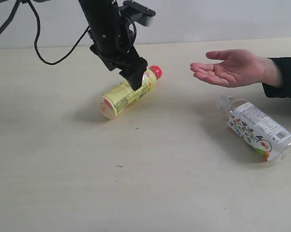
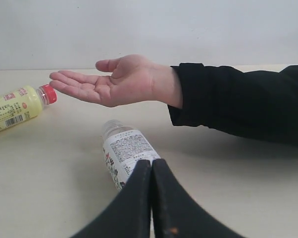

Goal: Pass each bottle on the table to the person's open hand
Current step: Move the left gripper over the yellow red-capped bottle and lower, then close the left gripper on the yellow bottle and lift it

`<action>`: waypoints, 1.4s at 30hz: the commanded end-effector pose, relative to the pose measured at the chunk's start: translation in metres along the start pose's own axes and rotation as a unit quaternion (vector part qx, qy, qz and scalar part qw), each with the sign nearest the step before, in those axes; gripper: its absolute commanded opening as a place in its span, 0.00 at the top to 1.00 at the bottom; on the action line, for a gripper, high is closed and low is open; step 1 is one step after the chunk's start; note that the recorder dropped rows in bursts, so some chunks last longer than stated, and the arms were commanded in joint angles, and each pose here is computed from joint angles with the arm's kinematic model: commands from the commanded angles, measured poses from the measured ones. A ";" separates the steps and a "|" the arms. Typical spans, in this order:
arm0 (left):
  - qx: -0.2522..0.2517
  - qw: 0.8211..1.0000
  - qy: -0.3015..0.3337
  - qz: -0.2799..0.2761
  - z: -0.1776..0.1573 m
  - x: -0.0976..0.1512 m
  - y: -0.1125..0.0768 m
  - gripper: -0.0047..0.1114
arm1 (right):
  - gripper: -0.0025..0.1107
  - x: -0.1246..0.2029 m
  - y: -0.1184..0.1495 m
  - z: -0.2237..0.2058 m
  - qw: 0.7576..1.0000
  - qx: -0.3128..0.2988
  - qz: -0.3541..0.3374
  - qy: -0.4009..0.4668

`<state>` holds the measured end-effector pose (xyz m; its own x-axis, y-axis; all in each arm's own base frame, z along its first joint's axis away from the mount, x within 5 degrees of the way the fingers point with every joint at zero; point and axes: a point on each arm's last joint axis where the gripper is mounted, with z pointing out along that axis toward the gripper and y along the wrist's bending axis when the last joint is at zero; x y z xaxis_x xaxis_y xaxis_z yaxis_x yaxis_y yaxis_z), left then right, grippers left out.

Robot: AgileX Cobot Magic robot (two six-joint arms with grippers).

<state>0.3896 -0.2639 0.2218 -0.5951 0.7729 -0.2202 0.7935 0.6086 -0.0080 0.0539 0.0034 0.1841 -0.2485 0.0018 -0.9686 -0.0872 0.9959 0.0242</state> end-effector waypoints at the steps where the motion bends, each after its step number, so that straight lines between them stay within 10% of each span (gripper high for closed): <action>1: -0.013 1.000 0.005 -0.010 0.009 -0.001 0.005 0.24 | 0.98 0.001 0.000 0.000 1.000 -0.003 0.000 -0.005; 34: -0.040 0.993 -0.083 -0.067 0.055 -0.018 0.031 0.24 | 0.98 0.001 0.000 0.000 1.000 -0.003 0.000 -0.005; 42: -0.043 0.993 -0.092 -0.064 0.054 -0.021 0.029 0.43 | 0.98 0.001 0.000 0.000 1.000 -0.003 0.000 -0.005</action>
<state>0.4313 -0.2684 0.1686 -0.6564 0.6573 -0.3702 0.6972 0.7160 0.0353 0.0539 0.0034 0.1841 -0.2485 0.0018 -0.9686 -0.0872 0.9959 0.0242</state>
